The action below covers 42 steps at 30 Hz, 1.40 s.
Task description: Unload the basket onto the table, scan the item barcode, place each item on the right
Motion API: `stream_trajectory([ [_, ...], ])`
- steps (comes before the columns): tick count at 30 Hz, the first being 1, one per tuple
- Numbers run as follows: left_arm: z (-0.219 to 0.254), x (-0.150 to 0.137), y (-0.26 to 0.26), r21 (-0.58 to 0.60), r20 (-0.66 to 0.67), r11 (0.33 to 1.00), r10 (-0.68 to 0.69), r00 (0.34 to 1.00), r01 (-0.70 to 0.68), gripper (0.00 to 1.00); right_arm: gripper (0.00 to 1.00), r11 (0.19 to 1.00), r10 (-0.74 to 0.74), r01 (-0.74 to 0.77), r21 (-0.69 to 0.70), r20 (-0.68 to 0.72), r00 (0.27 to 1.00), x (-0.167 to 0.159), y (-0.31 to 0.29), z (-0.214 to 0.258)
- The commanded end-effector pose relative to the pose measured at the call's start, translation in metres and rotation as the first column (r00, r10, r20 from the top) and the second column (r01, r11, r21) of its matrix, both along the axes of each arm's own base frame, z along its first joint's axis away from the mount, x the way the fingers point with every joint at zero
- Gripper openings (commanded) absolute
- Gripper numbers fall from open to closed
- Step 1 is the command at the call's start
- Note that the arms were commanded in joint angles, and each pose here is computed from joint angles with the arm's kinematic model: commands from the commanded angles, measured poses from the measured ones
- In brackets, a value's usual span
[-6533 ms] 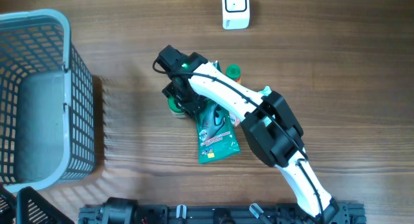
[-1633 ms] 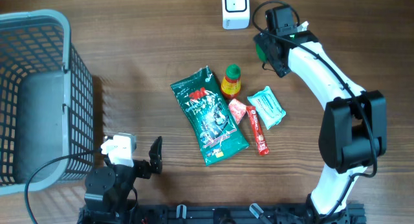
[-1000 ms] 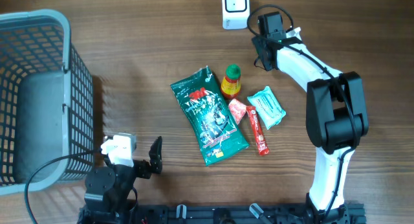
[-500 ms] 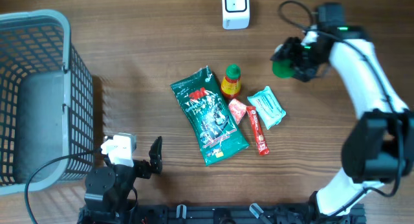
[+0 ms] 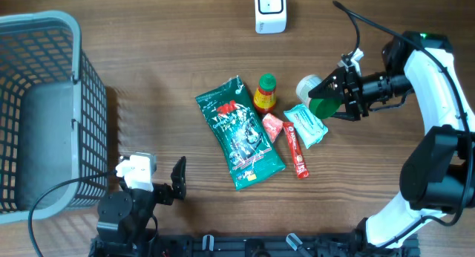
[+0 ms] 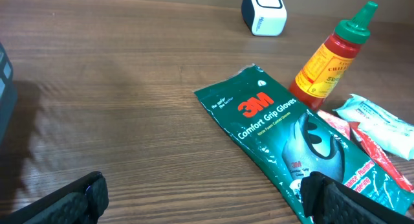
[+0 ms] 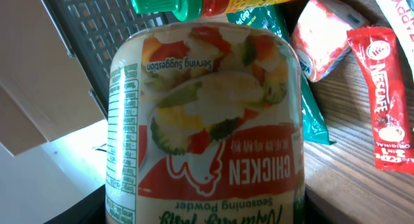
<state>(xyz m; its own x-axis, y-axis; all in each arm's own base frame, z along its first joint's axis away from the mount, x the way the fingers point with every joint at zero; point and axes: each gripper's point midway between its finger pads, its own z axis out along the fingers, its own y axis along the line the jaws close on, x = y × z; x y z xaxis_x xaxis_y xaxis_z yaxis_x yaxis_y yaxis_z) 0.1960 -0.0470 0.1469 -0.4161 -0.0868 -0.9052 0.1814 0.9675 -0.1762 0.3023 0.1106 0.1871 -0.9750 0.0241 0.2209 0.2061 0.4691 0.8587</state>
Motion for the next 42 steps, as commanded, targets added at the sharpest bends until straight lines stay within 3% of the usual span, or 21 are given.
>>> stream_trajectory([
  [1, 0.001, -0.001, -0.003, 0.010, 0.012, 1.000, -0.024, 1.000, 0.024, 1.00, 0.64, 0.998, -0.018, 0.017, 0.053, 0.012, 1.000, 0.002, 0.003, 0.007],
  [8, 0.002, -0.001, -0.003, 0.010, 0.012, 1.000, -0.024, 1.000, 0.024, 1.00, 0.64, 0.981, -0.191, 0.194, -0.003, -0.195, 0.962, 0.024, 0.001, -0.003],
  [13, 0.001, -0.001, -0.003, 0.010, 0.012, 1.000, -0.024, 1.000, 0.024, 1.00, 0.68, 0.945, -0.319, 0.322, -0.062, -0.402, 0.858, 0.032, 0.000, -0.007],
  [22, 0.001, -0.001, -0.003, 0.010, 0.012, 1.000, -0.024, 1.000, 0.024, 1.00, 0.68, 0.891, -0.321, 0.453, -0.019, -0.733, 0.600, 0.028, 0.013, 0.024],
  [34, 0.002, -0.001, -0.003, 0.010, 0.012, 1.000, -0.024, 1.000, 0.024, 1.00, 0.68, 0.886, -0.328, 0.462, -0.027, -0.741, 0.586, 0.031, 0.012, 0.024],
  [38, 0.001, -0.001, -0.003, 0.010, 0.012, 1.000, -0.024, 1.000, 0.024, 1.00, 0.68, 0.887, -0.333, 0.462, -0.016, -0.714, 0.615, 0.035, 0.011, 0.022],
  [42, 0.002, -0.001, -0.003, 0.010, 0.012, 1.000, -0.024, 1.000, 0.024, 1.00, 0.58, 0.891, -0.336, 0.453, 0.022, -0.639, 0.692, 0.044, 0.009, 0.020],
])
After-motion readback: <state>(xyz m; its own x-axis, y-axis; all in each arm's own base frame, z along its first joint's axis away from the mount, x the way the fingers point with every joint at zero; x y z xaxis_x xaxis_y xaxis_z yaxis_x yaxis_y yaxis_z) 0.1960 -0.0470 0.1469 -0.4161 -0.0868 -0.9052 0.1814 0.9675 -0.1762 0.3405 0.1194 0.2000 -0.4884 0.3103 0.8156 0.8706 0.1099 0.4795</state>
